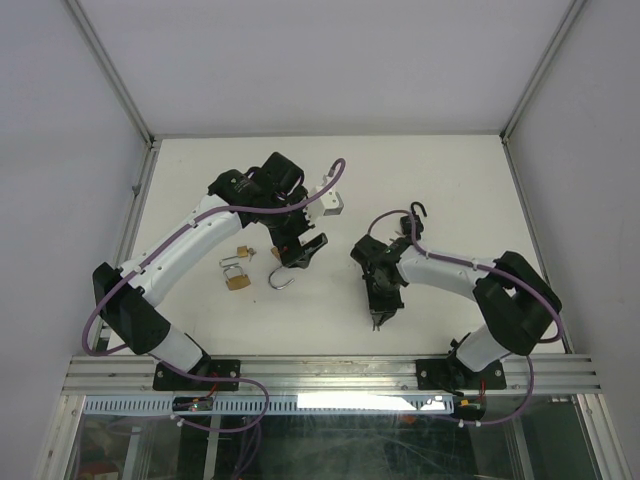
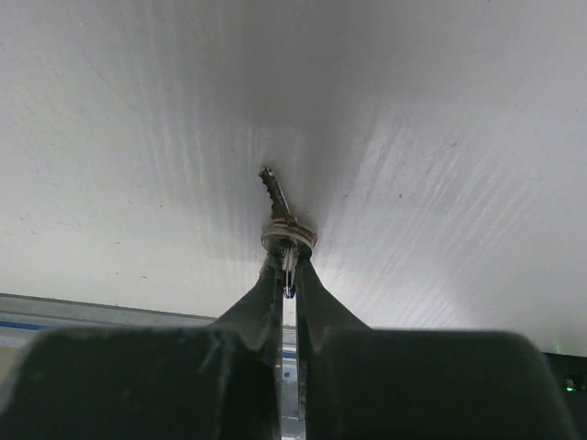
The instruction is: Unlock with the key
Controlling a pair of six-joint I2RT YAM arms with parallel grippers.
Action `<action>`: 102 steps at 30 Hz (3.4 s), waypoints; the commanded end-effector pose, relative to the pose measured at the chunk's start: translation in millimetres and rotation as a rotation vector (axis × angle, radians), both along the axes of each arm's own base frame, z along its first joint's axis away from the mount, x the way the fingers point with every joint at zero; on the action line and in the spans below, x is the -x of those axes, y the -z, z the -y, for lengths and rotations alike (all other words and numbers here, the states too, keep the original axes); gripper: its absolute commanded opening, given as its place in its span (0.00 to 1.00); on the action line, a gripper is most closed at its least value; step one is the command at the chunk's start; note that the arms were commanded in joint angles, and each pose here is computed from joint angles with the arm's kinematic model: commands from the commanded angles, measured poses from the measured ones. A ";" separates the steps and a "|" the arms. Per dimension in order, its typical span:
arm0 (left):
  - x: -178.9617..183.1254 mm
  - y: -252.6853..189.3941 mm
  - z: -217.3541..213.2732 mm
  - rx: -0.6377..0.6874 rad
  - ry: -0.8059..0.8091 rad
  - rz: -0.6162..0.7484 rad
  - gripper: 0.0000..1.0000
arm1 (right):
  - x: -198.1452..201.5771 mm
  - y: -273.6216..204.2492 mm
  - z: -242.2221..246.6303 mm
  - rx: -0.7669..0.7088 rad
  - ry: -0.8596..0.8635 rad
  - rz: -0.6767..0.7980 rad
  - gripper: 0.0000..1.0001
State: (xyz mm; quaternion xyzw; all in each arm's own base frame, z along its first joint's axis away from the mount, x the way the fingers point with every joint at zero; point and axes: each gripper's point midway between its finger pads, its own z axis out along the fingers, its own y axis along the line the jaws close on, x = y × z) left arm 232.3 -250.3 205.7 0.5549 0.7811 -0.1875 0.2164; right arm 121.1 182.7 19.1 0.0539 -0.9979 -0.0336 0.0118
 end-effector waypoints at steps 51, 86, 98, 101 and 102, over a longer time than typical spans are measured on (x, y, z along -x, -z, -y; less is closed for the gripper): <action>63.8 -108.1 20.1 0.818 0.395 0.203 0.90 | -34.3 -262.8 -85.4 -0.667 -0.738 0.561 0.00; 61.8 -127.4 29.8 0.955 0.371 0.144 0.86 | -49.9 -280.7 -81.4 -0.628 -0.833 0.728 0.00; 40.3 -115.7 43.6 0.955 0.174 -0.094 0.69 | -65.9 -280.0 -90.6 -0.575 -0.850 0.801 0.00; 40.9 -115.1 44.1 0.959 0.164 -0.116 0.70 | -67.9 -276.4 -92.4 -0.568 -0.855 0.798 0.00; 37.9 -114.1 45.7 0.957 0.139 -0.141 0.68 | -68.9 -276.1 -93.7 -0.566 -0.858 0.800 0.00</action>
